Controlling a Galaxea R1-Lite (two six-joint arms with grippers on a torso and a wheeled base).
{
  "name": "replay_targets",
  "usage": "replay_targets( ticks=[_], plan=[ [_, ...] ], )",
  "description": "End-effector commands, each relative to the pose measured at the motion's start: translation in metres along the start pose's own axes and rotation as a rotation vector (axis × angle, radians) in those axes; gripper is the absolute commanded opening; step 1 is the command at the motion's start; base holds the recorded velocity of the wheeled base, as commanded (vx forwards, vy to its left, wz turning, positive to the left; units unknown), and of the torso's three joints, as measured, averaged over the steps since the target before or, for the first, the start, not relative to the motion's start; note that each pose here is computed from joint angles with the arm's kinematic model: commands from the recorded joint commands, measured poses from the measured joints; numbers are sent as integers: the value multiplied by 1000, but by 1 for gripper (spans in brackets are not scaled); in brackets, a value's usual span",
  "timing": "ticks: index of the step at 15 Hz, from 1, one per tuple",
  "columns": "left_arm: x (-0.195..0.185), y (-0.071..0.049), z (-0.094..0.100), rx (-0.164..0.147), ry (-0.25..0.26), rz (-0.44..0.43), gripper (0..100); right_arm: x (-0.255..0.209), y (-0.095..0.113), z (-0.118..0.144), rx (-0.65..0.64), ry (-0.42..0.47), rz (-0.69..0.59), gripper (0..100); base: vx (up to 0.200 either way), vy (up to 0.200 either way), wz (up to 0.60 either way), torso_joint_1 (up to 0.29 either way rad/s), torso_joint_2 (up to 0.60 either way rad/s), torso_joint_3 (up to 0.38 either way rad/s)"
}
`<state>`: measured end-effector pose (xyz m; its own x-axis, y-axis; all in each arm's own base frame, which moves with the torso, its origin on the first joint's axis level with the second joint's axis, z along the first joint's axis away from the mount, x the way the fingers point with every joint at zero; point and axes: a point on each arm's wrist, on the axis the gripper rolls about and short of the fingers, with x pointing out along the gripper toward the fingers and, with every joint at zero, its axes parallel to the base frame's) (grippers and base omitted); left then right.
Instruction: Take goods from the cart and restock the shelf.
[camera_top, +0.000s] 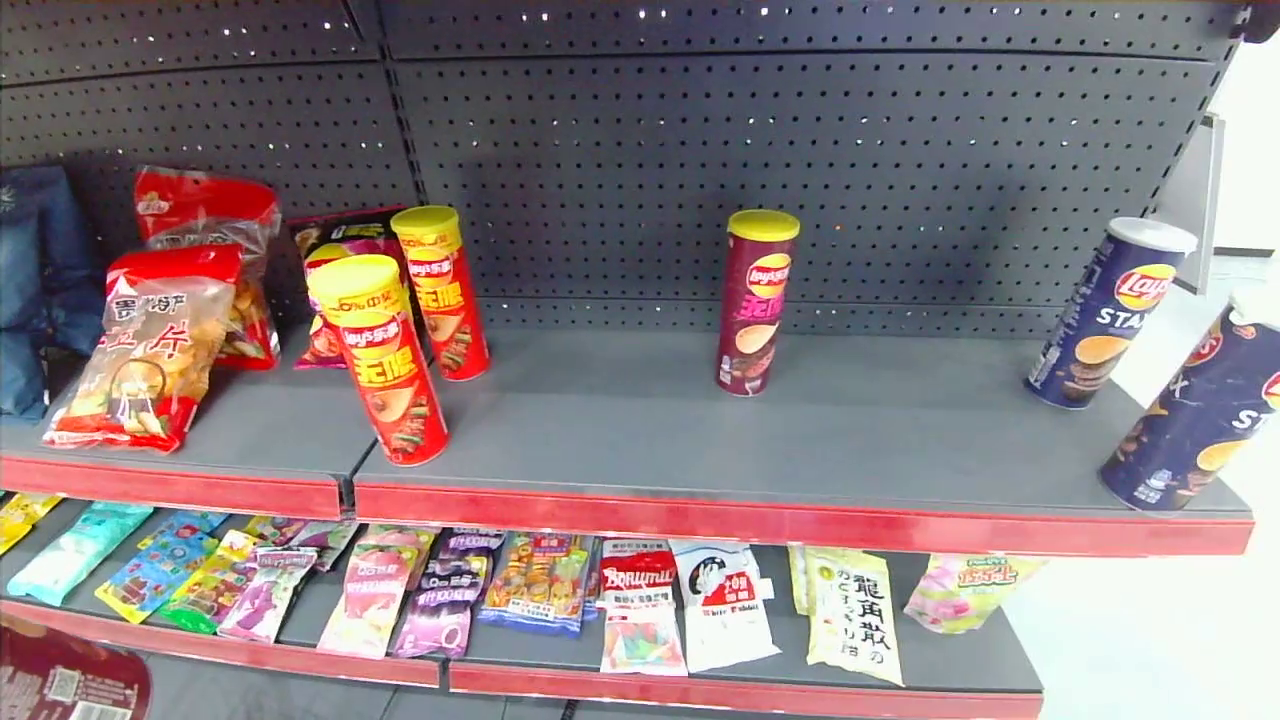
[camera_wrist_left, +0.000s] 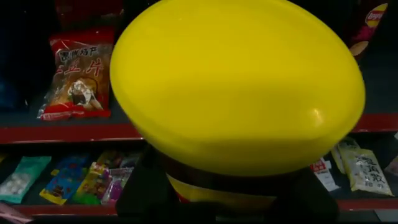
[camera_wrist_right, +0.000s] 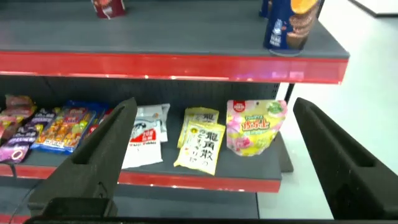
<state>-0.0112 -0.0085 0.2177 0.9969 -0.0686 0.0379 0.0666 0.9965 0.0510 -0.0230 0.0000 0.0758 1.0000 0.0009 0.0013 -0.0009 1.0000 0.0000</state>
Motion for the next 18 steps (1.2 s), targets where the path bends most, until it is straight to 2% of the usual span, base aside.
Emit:
replay_targets(
  ticks=[1, 3, 4, 5, 6, 7, 8, 9, 10, 11, 12, 14, 15, 16, 17, 18],
  plan=[
    [-3, -1, -3, 3, -6, 0, 0, 0, 0, 0, 2, 1, 1, 100, 0, 0, 0, 0, 0, 0],
    [-10, -3, -14, 8, -21, 0, 0, 1, 0, 1, -26, 15, 5, 100, 0, 0, 0, 0, 0, 0],
    [-12, -4, -15, 10, -26, 1, 0, -1, 1, 11, -40, -15, 39, 100, 0, 0, 0, 0, 0, 0],
    [-13, -4, -17, 22, -24, 2, 0, 14, 2, 98, 28, -1, 145, 100, 0, 0, 0, 0, 0, 0],
    [-13, -4, -21, 31, -5, 1, 0, 29, 3, 132, 74, 14, 191, 100, 0, 0, 0, 0, 0, 0],
    [-13, -4, -22, 44, 0, 3, 0, 41, 7, 140, -29, 39, 331, 100, 0, 0, 0, 0, 0, 0],
    [-12, -4, -22, 62, 3, 8, 0, 55, 10, 137, -143, 82, 418, 100, 0, 0, 0, 0, 0, 0],
    [-13, -4, -21, 71, -2, 18, 0, 83, 14, 144, -159, 144, 432, 100, 0, 0, 0, 0, 0, 0],
    [-13, -4, -21, 73, -1, 30, 0, 104, 18, 153, -157, 154, 449, 100, 0, 0, 0, 0, 0, 0],
    [-12, -3, -21, 81, 8, 80, 0, 138, 34, 160, -163, 163, 539, 100, 0, 0, 0, 0, 0, 0],
    [-12, -2, -21, 85, 12, 111, 0, 162, 46, 160, -163, 163, 570, 100, 0, 0, 0, 0, 0, 0],
    [-14, -3, -23, 89, 6, 113, 0, 202, 61, 150, -161, 173, 573, 100, 0, 0, 0, 0, 0, 0],
    [-15, -3, -27, 115, 10, 117, 0, 224, 74, 143, -157, 173, 599, 100, 0, 0, 0, 0, 0, 0],
    [-15, -3, -27, 115, 10, 117, 0, 224, 74, 143, -157, 173, 599, 100, 0, 0, 0, 0, 0, 0],
    [-15, -3, -26, 153, 13, 129, 0, 256, 92, 133, -134, 167, 608, 100, 0, 0, 0, 0, 0, 0],
    [-14, -2, -26, 153, 13, 129, 0, 265, 97, 129, -132, 168, 601, 100, 0, 0, 0, 0, 0, 0]
  ],
)
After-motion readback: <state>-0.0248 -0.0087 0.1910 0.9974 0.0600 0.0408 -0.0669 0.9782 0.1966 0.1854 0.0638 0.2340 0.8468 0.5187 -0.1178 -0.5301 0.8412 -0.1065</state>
